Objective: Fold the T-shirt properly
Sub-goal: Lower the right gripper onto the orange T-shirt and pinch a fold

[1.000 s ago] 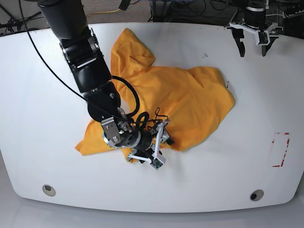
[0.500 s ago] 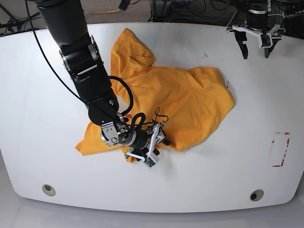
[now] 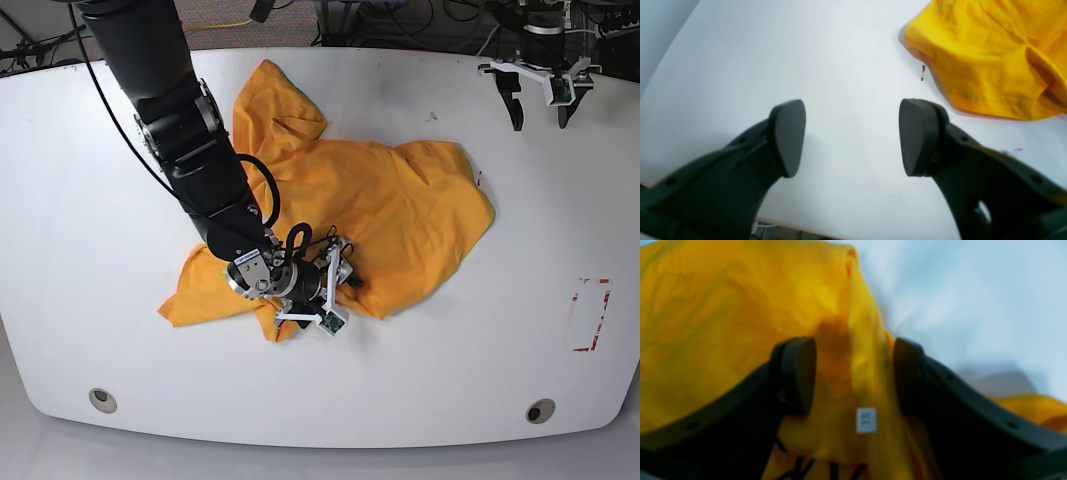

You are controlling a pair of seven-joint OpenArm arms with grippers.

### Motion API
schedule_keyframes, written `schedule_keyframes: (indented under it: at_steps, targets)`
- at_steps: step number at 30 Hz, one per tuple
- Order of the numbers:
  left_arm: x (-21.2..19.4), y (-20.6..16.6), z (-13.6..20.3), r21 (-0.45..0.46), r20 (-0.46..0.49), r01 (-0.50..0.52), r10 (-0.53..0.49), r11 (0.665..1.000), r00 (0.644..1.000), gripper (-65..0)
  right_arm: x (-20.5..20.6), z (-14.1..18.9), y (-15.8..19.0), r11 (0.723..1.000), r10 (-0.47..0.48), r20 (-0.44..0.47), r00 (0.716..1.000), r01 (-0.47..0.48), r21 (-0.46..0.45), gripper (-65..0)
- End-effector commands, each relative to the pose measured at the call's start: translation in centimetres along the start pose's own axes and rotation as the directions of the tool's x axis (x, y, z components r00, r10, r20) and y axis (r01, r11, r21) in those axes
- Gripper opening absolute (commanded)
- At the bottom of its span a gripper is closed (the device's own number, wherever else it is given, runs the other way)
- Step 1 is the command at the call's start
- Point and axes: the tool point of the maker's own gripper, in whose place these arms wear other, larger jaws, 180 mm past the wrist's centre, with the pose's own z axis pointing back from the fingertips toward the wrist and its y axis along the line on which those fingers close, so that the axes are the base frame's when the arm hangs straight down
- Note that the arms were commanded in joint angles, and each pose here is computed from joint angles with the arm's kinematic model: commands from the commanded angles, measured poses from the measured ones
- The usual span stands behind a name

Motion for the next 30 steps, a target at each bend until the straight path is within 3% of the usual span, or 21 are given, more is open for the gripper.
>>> schedule_keyframes:
  at_steps: [1,10,13,17,19,20,27,30]
  targets:
    - [0.9,0.2,0.2,0.005,0.036,0.006,-0.006,1.0,0.999,-24.2,3.7,0.4,-1.4,0.999,0.039,0.091,0.995,-0.036,-0.031,-29.5]
    - [0.9,0.1,0.2,0.003,0.035,0.005,-0.005,1.0,0.999,-24.2,3.3,0.3,-2.1,0.995,0.076,0.065,0.995,-0.071,-0.073,-31.2]
    - [0.9,0.1,0.2,0.003,0.035,0.005,-0.005,1.0,0.999,-24.2,3.4,0.4,-2.6,0.992,0.073,0.068,0.995,-0.065,-0.105,-38.0]
    - [0.9,0.1,0.2,0.002,0.035,0.005,-0.005,1.0,0.999,-24.2,4.0,0.0,-2.5,0.99,0.063,0.081,0.995,-0.052,-0.132,-52.5]
    - [0.8,-0.4,0.2,-0.011,0.034,0.0,0.001,1.0,0.999,-24.2,4.1,0.0,-2.8,0.987,0.058,0.083,0.995,-0.045,-0.153,-63.4]
    - [0.8,-0.6,0.2,-0.015,0.033,-0.002,0.002,1.0,0.999,-24.2,4.1,0.0,-2.9,0.986,0.057,0.084,0.995,-0.043,-0.16,-65.0]
    - [1.0,-4.3,-0.1,-0.114,0.039,-0.032,0.037,0.993,0.999,-24.0,6.4,0.6,-3.1,0.98,0.089,0.132,0.987,-0.064,-0.186,-65.0]
    - [1.4,-7.0,-0.7,-0.176,0.036,-0.06,0.067,0.983,0.997,-23.7,6.4,2.5,-4.1,0.968,0.13,0.11,0.985,-0.102,-0.229,-65.0]
